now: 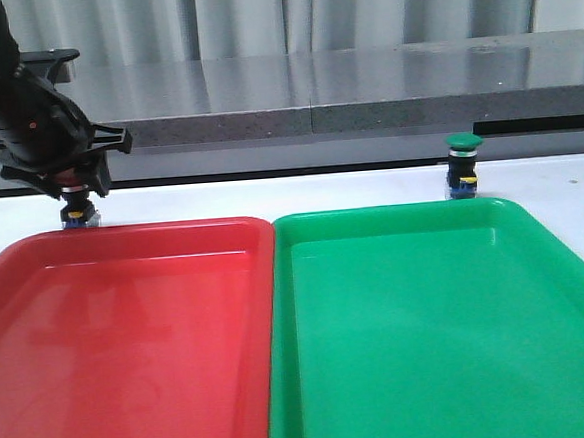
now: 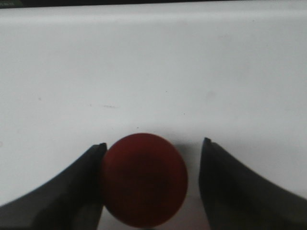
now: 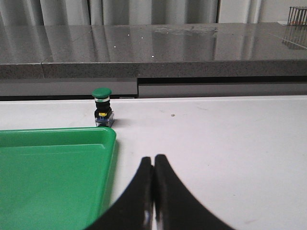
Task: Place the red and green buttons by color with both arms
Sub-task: 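Close the left gripper on the red button and lift it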
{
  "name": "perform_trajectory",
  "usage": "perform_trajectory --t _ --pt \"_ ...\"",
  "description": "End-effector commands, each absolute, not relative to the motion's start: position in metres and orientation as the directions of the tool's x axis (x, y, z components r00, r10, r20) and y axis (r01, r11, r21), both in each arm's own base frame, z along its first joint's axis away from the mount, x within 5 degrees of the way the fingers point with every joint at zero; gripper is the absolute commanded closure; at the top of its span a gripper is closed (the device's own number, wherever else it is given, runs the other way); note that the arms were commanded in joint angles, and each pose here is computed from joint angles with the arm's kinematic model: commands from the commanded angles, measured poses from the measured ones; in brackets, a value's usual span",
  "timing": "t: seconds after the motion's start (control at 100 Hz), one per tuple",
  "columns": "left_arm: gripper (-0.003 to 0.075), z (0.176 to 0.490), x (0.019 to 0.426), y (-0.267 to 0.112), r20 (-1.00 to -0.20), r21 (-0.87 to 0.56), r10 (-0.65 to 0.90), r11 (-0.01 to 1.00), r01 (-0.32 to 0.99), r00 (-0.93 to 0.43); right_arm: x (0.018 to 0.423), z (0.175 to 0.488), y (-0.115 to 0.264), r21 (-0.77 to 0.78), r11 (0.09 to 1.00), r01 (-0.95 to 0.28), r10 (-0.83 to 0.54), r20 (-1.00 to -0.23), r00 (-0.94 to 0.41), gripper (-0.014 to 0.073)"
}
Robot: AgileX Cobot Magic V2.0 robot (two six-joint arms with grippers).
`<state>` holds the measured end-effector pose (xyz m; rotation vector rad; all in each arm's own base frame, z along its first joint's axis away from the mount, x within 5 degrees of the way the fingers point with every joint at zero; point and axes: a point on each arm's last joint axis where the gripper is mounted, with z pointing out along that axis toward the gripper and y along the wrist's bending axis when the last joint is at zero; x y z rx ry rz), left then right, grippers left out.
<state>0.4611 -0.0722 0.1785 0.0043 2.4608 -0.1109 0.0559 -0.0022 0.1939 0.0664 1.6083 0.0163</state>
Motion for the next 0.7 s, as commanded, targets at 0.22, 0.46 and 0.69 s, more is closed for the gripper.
perform_trajectory --t 0.22,0.46,0.69 --pt "0.0695 0.220 0.466 -0.072 -0.735 -0.102 -0.049 0.994 0.039 -0.676 0.054 0.207 -0.002 0.033 0.999 0.028 0.031 -0.997 0.068 0.0662" --pt "0.0739 0.250 0.456 -0.070 -0.750 -0.120 -0.068 0.992 0.034 -0.657 0.054 0.207 -0.002 0.033 0.999 0.028 0.031 -0.997 0.068 0.0662" --pt "0.0739 0.297 0.430 -0.074 -0.747 -0.225 -0.159 0.974 0.020 -0.646 0.054 0.207 -0.002 0.033 0.999 0.028 0.031 -0.997 0.068 0.0662"
